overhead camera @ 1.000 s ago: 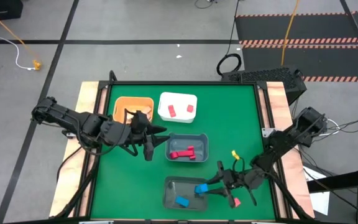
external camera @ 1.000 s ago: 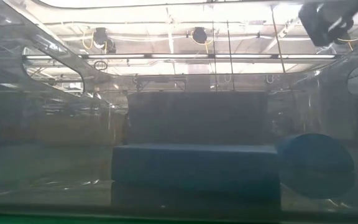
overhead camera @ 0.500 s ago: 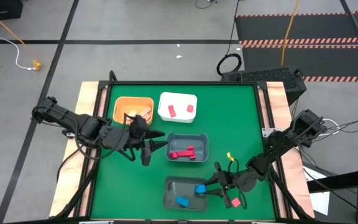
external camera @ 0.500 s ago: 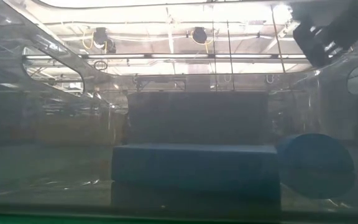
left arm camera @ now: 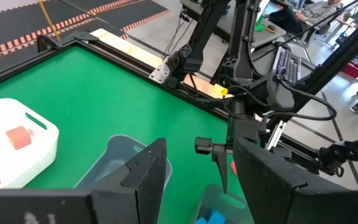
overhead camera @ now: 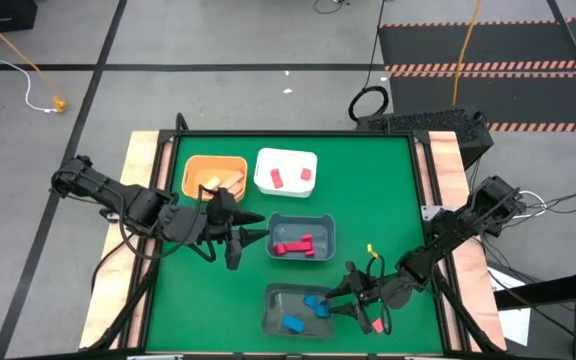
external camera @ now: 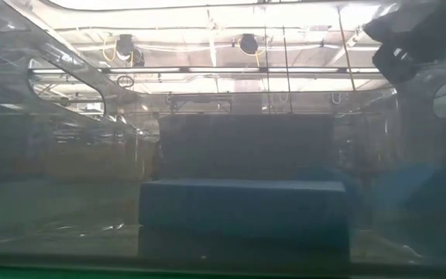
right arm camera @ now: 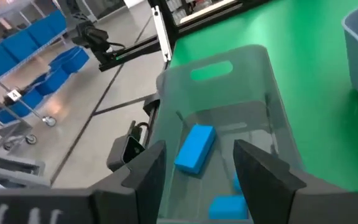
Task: Sort & place blocks by color
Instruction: Put the orange wooden block into the white bin
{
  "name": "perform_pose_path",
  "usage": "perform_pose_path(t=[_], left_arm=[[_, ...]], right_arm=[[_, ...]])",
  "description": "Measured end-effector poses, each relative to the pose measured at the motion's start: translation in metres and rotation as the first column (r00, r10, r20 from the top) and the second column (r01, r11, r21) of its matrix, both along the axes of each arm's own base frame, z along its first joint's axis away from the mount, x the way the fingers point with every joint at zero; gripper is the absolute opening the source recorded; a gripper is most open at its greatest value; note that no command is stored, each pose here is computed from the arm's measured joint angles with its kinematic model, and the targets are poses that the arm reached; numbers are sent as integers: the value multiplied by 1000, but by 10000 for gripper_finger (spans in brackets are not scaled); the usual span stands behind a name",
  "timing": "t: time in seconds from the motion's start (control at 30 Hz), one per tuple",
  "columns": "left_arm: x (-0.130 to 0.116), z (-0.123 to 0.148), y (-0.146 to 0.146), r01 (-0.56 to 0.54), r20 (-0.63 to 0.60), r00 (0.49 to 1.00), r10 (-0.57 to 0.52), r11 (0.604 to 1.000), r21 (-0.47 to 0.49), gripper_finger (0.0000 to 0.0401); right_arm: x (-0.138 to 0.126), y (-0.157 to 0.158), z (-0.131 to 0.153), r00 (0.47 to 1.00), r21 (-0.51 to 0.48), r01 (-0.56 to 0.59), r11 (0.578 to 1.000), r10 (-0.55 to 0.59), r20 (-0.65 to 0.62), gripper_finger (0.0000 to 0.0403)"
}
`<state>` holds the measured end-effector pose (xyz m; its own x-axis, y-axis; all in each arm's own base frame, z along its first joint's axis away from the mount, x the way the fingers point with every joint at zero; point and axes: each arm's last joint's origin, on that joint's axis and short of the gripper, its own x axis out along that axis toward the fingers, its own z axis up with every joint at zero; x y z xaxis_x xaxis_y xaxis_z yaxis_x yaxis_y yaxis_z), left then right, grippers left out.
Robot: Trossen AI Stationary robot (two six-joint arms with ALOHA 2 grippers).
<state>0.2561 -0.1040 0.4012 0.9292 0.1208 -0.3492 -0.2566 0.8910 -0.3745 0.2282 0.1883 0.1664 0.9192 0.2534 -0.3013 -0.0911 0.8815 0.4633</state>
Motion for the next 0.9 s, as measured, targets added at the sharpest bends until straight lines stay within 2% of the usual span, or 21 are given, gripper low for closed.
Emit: perform_pose_path(t=[0.07, 0.2, 0.37, 0.47, 0.6, 0.7, 0.9], left_arm=[[-1, 0, -1, 4, -4, 1000, -4, 1000, 2, 186], [-2, -2, -4, 15, -18, 1000, -15, 1000, 9, 186], [-4, -5, -5, 18, -47, 999, -18, 1000, 12, 186], [-5, -5, -5, 14, -52, 999, -13, 1000, 5, 186], [-4, -5, -5, 15, -52, 999, -15, 1000, 12, 186], [-5, -5, -5, 20, -54, 998, -19, 1000, 22, 186], [-5, -5, -4, 1, -53, 999, 0, 999, 35, 186]], right_arm=[[-1, 0, 2, 1000, 33, -12, 999, 12, -9, 181], [-12, 5, 13, 985, 118, -156, 981, 163, -52, 182], [-37, 10, 18, 945, 216, -189, 958, 237, -226, 182], [-55, 15, 13, 891, 247, -200, 948, 281, -357, 182], [-74, 20, 3, 824, 230, -200, 952, 291, -487, 182], [-83, 19, -4, 785, 173, -215, 961, 276, -554, 183], [-88, 13, -11, 753, 61, -262, 963, 244, -611, 183]])
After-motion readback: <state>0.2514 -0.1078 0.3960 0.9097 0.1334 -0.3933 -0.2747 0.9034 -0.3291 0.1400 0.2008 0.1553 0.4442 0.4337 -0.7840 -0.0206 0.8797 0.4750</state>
